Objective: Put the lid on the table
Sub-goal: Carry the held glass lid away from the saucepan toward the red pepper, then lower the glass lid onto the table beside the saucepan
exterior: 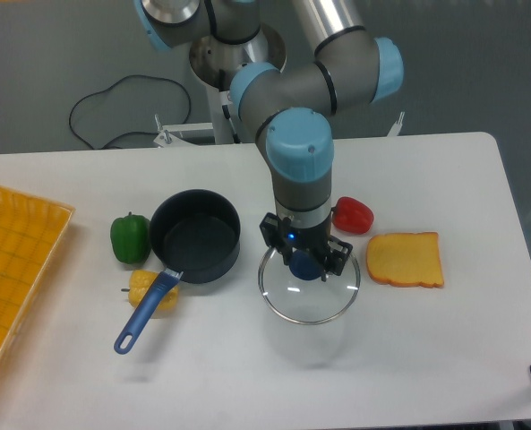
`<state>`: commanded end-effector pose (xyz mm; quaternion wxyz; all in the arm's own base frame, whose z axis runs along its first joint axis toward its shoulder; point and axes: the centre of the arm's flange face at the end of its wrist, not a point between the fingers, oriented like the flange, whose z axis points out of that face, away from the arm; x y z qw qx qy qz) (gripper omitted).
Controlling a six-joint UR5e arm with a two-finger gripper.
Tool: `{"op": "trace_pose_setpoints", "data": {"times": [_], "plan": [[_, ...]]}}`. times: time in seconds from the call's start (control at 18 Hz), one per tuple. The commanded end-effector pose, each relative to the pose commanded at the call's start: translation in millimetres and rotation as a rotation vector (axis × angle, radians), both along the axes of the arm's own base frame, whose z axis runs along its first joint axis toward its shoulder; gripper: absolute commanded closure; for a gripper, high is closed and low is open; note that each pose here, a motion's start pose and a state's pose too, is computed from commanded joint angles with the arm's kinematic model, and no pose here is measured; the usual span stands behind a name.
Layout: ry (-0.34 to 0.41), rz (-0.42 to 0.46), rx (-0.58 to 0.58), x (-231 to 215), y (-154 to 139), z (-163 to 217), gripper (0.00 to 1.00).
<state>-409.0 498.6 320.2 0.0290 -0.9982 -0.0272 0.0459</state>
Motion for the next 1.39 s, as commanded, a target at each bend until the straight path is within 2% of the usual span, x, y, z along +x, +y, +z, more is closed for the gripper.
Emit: {"op": "trace_pose_setpoints", "data": {"times": [0.11, 0.56, 1.39], "plan": [[0.007, 0.006, 0.006, -4.6, 3.7, -10.2, 0.41], [-0.050, 0.020, -0.038, -11.7, 12.0, -61.0, 0.40], [-0.074, 0.020, -0.056, -12.1, 12.5, -80.5, 0.37]]}}
